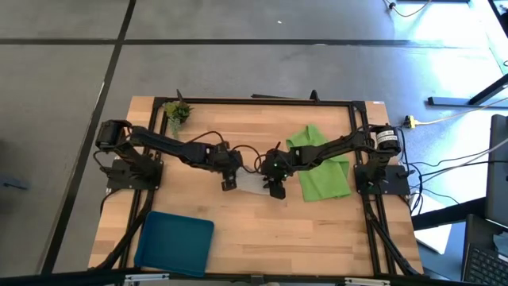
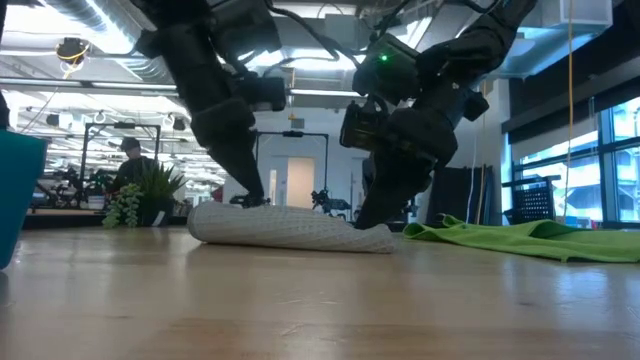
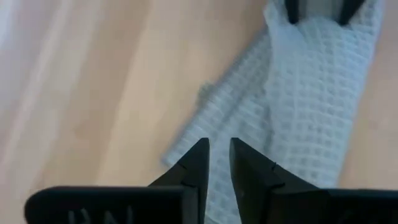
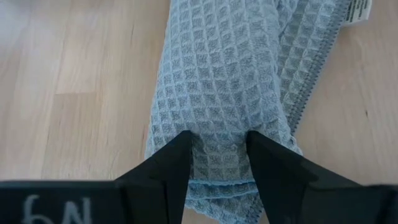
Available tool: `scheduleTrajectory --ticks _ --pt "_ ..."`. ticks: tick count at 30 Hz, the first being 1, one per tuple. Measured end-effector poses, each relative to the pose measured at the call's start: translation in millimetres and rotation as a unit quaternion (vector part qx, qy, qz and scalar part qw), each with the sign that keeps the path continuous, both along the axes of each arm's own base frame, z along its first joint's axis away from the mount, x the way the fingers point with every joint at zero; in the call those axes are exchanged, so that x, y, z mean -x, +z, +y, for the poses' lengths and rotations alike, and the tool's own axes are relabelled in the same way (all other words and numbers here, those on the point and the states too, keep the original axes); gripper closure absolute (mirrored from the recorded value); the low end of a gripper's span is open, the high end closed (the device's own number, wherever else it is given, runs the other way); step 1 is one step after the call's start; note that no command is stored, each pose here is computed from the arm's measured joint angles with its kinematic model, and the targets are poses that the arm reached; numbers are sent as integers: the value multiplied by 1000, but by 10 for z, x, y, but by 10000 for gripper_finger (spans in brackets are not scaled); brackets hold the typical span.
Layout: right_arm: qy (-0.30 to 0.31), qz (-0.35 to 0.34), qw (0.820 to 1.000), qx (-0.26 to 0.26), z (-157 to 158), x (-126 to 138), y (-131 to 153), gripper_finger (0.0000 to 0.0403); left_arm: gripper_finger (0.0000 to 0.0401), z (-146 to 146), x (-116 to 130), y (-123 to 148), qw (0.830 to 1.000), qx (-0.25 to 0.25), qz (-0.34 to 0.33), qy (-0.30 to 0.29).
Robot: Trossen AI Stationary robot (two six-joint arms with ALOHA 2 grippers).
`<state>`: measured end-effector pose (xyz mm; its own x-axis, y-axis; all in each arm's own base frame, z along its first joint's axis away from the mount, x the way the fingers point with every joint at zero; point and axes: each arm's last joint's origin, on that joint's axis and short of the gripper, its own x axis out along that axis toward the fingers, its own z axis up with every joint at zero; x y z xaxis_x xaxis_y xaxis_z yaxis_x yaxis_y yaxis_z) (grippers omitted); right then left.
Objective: Fold microfiber towels
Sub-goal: Fold the gray microfiber cloth
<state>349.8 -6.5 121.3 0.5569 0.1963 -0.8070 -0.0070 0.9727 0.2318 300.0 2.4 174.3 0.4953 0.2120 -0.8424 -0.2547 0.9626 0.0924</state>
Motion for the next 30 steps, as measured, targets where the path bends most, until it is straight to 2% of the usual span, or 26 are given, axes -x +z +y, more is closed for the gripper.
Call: scheduleTrajectory --ticks 5,10,13,17,23,30 --pt "-1 0 1000 0 0 0 -2 240 352 -41 15 39 999 -26 4 -35" --pt "-1 1 1000 -1 0 0 -3 240 358 -232 37 135 987 28 -9 -156" --pt "-1 1 1000 -1 0 0 -3 240 361 -303 31 95 982 31 0 -187" --pt "-1 1 1000 -2 0 0 -3 240 360 -297 -14 -61 983 16 28 -179" --pt "-1 1 1000 -2 0 1 -4 240 363 -175 -58 -142 990 -57 40 -123" --pt "-1 1 1000 -2 0 1 -5 240 364 -14 -70 -147 993 -55 39 -97"
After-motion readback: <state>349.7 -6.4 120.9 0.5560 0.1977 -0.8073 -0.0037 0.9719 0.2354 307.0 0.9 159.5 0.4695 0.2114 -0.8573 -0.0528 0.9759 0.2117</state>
